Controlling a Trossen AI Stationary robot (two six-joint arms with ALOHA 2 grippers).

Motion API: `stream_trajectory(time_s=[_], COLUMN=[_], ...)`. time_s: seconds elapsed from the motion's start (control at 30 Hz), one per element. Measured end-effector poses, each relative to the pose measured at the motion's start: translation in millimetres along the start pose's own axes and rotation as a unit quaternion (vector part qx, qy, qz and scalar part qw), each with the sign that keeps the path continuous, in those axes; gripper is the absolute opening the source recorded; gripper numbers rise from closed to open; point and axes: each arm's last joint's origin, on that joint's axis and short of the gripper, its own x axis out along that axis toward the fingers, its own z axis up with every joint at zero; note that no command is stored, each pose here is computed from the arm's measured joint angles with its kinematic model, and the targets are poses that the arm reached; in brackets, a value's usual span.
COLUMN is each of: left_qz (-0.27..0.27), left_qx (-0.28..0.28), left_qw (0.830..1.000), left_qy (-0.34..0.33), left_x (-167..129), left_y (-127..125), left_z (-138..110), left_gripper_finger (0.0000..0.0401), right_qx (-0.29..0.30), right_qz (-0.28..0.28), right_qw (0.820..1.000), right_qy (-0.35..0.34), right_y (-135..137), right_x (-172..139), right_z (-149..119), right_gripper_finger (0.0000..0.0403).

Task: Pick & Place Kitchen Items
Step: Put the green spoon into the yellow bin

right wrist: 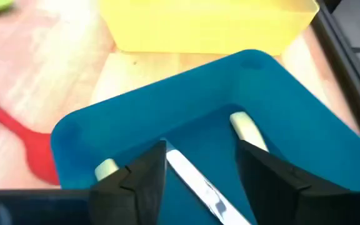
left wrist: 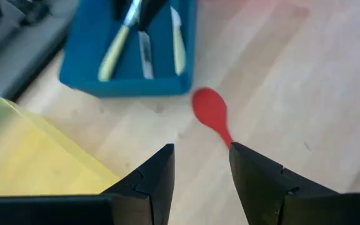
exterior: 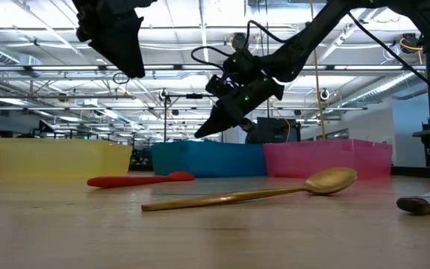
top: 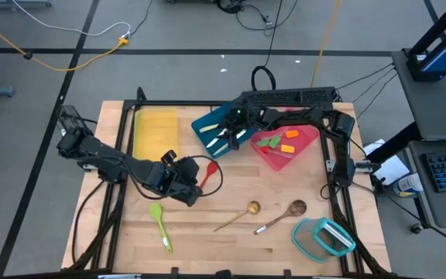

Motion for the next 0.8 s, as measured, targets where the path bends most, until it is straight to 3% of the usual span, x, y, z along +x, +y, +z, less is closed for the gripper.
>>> stream_trajectory(time_s=[0.27,0.53,0.8], left_qz=[-0.027,-0.049,-0.073], left_qx=[-0.06,-0.117,-0.173], left_qw=[0.997,0.991,0.981], left_qy=[0.029,0.032,0.035], left_x=[-2.9,-16.1,-32.1], left_y=[-4.2,-15.7,-27.4], left_z=[-4.5,-17.8,-34.4], left_gripper_finger=[0.0159,0.0159,0.0159], right_qx=[-0.066,-0.089,-0.151], right_qz=[-0.057,-0.016,0.02], right_qw=[0.996,0.996,0.987], right_qy=[-0.002,-0.02,-0.04], right_y=[28.1,69.3,108.8], right_x=[5.7,6.1,11.7], right_z=[21.3,42.2,54.9], right_gripper_finger=[0.0219,0.0211,0.0211])
